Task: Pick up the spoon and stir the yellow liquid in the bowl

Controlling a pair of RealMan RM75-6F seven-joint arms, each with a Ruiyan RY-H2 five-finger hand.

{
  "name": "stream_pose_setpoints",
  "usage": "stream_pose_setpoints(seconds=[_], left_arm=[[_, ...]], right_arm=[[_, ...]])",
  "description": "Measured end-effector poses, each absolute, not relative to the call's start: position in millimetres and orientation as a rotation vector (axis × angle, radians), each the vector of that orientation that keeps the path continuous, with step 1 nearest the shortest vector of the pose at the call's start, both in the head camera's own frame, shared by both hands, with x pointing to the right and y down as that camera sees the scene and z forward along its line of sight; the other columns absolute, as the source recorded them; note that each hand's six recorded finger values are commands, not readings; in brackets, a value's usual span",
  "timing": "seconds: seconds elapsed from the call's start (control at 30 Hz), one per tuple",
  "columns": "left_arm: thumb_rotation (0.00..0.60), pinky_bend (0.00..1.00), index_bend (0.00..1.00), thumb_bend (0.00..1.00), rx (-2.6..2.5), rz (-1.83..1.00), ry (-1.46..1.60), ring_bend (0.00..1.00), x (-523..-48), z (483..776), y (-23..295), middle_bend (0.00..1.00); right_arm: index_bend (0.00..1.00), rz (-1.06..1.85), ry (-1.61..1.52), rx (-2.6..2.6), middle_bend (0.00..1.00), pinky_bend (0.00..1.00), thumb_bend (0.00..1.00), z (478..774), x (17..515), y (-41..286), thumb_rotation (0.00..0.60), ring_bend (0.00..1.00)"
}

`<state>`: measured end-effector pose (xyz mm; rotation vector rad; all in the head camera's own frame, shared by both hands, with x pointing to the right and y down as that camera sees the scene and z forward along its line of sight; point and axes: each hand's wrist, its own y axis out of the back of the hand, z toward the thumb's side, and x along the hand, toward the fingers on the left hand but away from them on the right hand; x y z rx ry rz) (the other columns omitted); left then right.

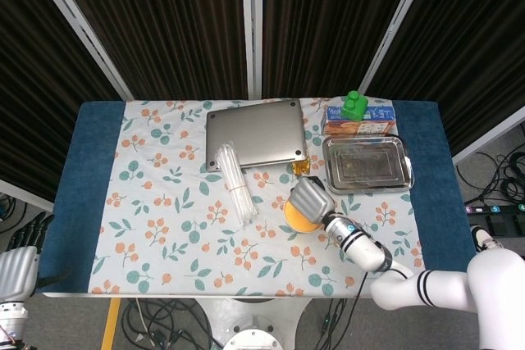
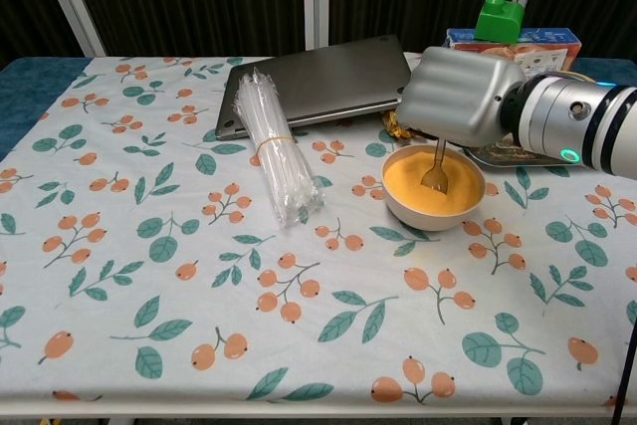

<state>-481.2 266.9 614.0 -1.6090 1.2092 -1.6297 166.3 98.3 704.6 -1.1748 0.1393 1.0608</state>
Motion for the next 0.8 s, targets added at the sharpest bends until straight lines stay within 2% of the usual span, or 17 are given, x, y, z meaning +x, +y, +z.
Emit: stream_pose_setpoints(seconds=[0.37,0.8], left_arm=[[0.6,0.13,0.13,0.05,-1.604,-1.617,1.198,0.1,-479,611,264,0.12],[0.6,0.13,0.13,0.05,-1.593,-1.614,1.187,0.1,-477,607,261,0.12]], right_arm=[[0.88,1.24,-0.05,-1.413,0.97,1.0,0.6,697,191,85,0.6,0.97],[0.88,1.244,-0.109,-1.443,0.97,1.0,0.6,686,199,78,0.6,0.97]])
